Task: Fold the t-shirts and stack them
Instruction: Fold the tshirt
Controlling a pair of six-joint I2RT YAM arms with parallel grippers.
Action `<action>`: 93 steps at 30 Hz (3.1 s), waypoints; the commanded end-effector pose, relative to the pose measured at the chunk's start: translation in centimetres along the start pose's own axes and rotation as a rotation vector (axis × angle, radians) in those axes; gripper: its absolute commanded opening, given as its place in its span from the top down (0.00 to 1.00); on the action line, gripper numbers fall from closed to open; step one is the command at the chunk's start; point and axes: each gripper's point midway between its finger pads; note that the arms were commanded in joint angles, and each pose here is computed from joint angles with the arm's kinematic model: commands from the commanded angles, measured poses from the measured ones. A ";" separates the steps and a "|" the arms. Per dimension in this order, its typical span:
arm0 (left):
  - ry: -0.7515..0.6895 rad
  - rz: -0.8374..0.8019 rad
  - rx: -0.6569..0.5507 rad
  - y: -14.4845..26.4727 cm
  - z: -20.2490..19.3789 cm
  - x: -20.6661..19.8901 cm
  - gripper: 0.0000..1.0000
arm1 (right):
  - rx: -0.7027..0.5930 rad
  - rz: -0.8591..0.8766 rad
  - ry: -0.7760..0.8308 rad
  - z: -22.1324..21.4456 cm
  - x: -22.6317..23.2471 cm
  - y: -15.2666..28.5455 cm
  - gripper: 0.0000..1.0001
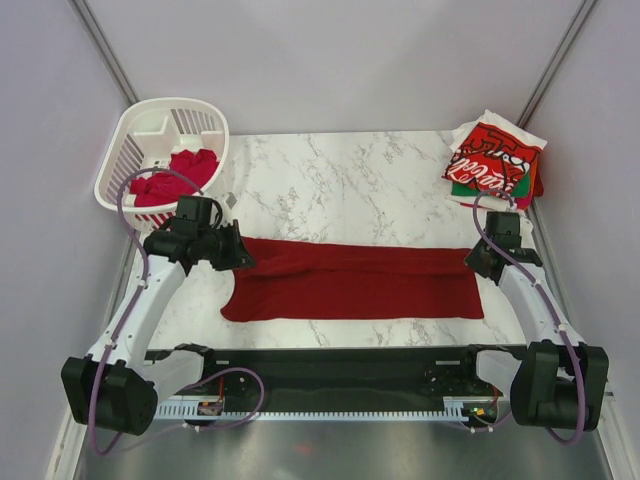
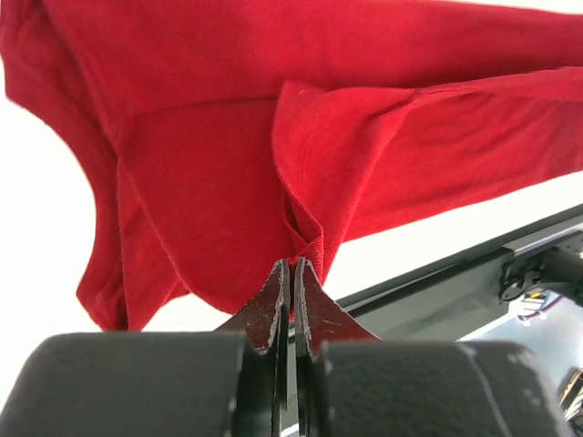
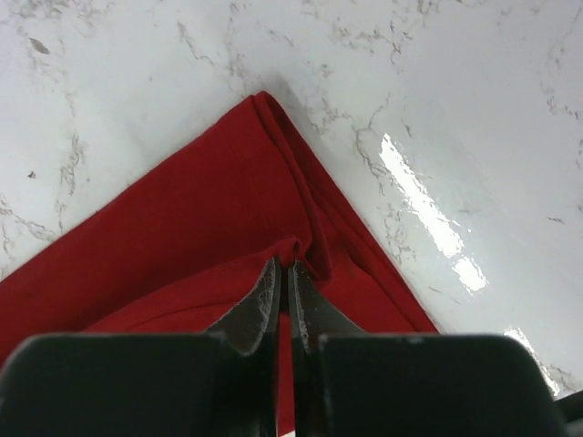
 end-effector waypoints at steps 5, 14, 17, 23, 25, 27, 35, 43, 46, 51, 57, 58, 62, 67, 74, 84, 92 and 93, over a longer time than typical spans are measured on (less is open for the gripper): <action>0.079 0.131 0.025 0.9 -2.6 2.4 0.41 | 0.019 -0.083 -0.164 -0.6 -2.2 -0.2 0.02; 0.119 0.097 -0.138 4.1 0.2 0.4 0.14 | -0.064 0.086 -0.272 4.3 1.4 0.7 0.02; 0.151 0.119 -0.086 1.9 0.0 1.2 0.18 | -0.063 0.188 -0.221 4.3 3.9 1.0 0.03; 0.261 0.092 -0.013 -3.1 -1.4 2.3 0.26 | -0.019 0.325 -0.048 2.1 9.0 1.1 0.12; 0.291 0.125 0.022 -4.5 -2.1 3.2 0.26 | 0.039 0.329 0.033 0.2 10.1 0.1 0.14; 0.303 0.150 0.022 -5.6 -1.9 3.9 0.26 | 0.097 0.319 0.071 -1.2 10.4 -1.5 0.17; 0.275 0.335 0.149 -12.3 -2.7 5.6 0.34 | 0.255 0.306 0.132 -6.7 10.7 -5.2 0.21; 0.204 0.399 0.141 -19.1 3.5 5.6 0.37 | 0.370 0.369 0.211 -13.2 11.4 -3.1 0.25; 0.161 0.387 0.134 -22.6 7.3 4.9 0.39 | 0.401 0.409 0.201 -14.7 11.4 -1.4 0.25; 0.088 0.252 0.063 -27.4 17.0 0.1 0.40 | 0.483 0.542 0.175 -18.9 13.6 3.7 0.23; -0.006 -0.183 -0.014 -31.4 22.8 -8.1 0.37 | 0.592 0.867 0.369 -24.4 20.4 16.8 0.13; -0.022 -0.244 -0.024 -31.2 23.0 -9.3 0.34 | 0.594 0.880 0.414 -23.9 21.4 18.5 0.11; -0.114 -0.432 -0.102 -28.0 24.9 -14.7 0.11 | 0.391 0.762 0.593 -20.7 21.7 17.1 0.04; -0.238 -0.478 -0.259 -19.8 28.8 -18.9 0.00 | 0.225 0.662 0.653 -16.6 22.6 16.4 0.02; -0.196 -0.333 -0.437 -6.9 30.3 -17.5 0.00 | 0.058 0.592 0.616 -11.1 26.0 13.9 0.02; -0.047 -0.182 -0.171 -5.2 11.0 -10.3 0.00 | 0.075 0.638 0.659 -6.0 33.4 4.5 0.07; -0.080 -0.103 -0.098 -1.1 1.0 -5.2 0.01 | 0.244 0.746 0.692 -10.5 38.7 -0.1 0.24; -0.094 -0.121 -0.128 0.1 0.7 -5.4 0.01 | 0.228 0.734 0.680 -10.2 39.2 -0.6 0.25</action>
Point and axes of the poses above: each gripper's point midway between its finger pads, its own y axis back along the fingers, its own x axis along the line the jaws close on, z = x × y, and after that the axes turned 2 degrees about y, right-handed
